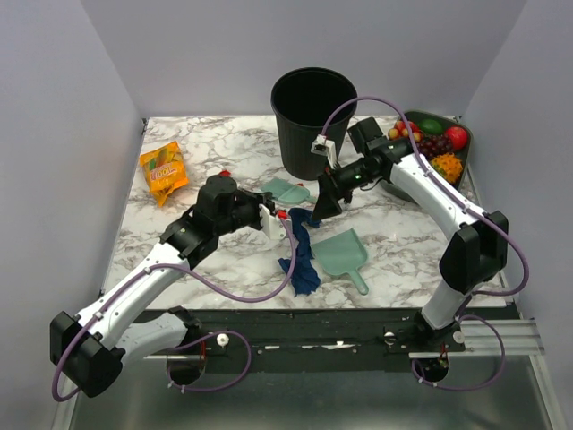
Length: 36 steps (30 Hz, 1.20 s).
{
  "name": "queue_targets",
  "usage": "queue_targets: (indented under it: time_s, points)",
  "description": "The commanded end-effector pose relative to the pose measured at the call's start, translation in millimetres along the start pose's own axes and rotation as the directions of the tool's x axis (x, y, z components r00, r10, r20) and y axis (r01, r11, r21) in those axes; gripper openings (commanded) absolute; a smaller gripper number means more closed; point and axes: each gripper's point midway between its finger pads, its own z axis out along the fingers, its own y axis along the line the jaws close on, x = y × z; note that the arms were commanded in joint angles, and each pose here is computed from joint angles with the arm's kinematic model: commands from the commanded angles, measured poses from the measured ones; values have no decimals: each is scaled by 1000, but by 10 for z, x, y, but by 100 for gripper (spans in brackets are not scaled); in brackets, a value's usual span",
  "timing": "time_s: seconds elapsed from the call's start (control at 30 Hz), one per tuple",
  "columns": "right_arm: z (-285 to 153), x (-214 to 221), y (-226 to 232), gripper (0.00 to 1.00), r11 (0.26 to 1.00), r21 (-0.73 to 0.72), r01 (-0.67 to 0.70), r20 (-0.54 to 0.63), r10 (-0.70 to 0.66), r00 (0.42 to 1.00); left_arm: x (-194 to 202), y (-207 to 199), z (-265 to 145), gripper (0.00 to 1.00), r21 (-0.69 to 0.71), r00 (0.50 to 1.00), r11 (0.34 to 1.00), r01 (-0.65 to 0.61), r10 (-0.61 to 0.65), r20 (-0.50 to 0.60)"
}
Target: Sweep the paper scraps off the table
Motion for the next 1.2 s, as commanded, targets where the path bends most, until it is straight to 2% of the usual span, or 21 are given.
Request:
queue_targets:
  time_s: [0.0, 0.17, 0.33, 0.47, 0.8, 0.97, 1.07, 1.1, 1.17]
  points:
    - [99, 32, -9, 92, 998, -40, -51, -4, 51, 999, -111, 160, -1, 0, -66, 999, 998, -20, 23, 35]
    - [83, -20, 1, 84, 999, -36, -30, 13, 31, 999, -134, 101, 5, 0, -45, 999, 999, -26, 28, 43]
    - [26, -116, 8, 80, 1000, -5, 17, 40, -17, 999, -144, 29, 15, 0, -26, 998, 999, -30, 31, 47]
    - [-2, -125, -14, 71, 999, 27, 33, 42, -34, 999, -151, 24, 30, 0, -28, 999, 1000, -10, 11, 47]
    - [-55, -42, -32, 64, 996, 80, 35, 28, -38, 999, -92, -44, 38, 0, -22, 999, 1000, -17, 17, 28]
    - [-92, 7, -42, 64, 992, 113, 52, 16, -54, 998, -69, -50, 40, 0, -19, 1000, 1000, 10, -10, 14]
    - [-237, -69, -100, 74, 965, 208, 161, 14, -167, 986, -81, -66, 41, 0, 31, 997, 997, 75, -75, -9]
    - [-281, -96, -120, 81, 944, 230, 235, 5, -243, 970, -94, -75, 46, 0, 51, 995, 994, 98, -97, -13]
    - [-405, -139, 4, 84, 904, 249, 346, 11, -360, 933, -139, -149, 48, 0, 113, 985, 978, 175, -174, -21]
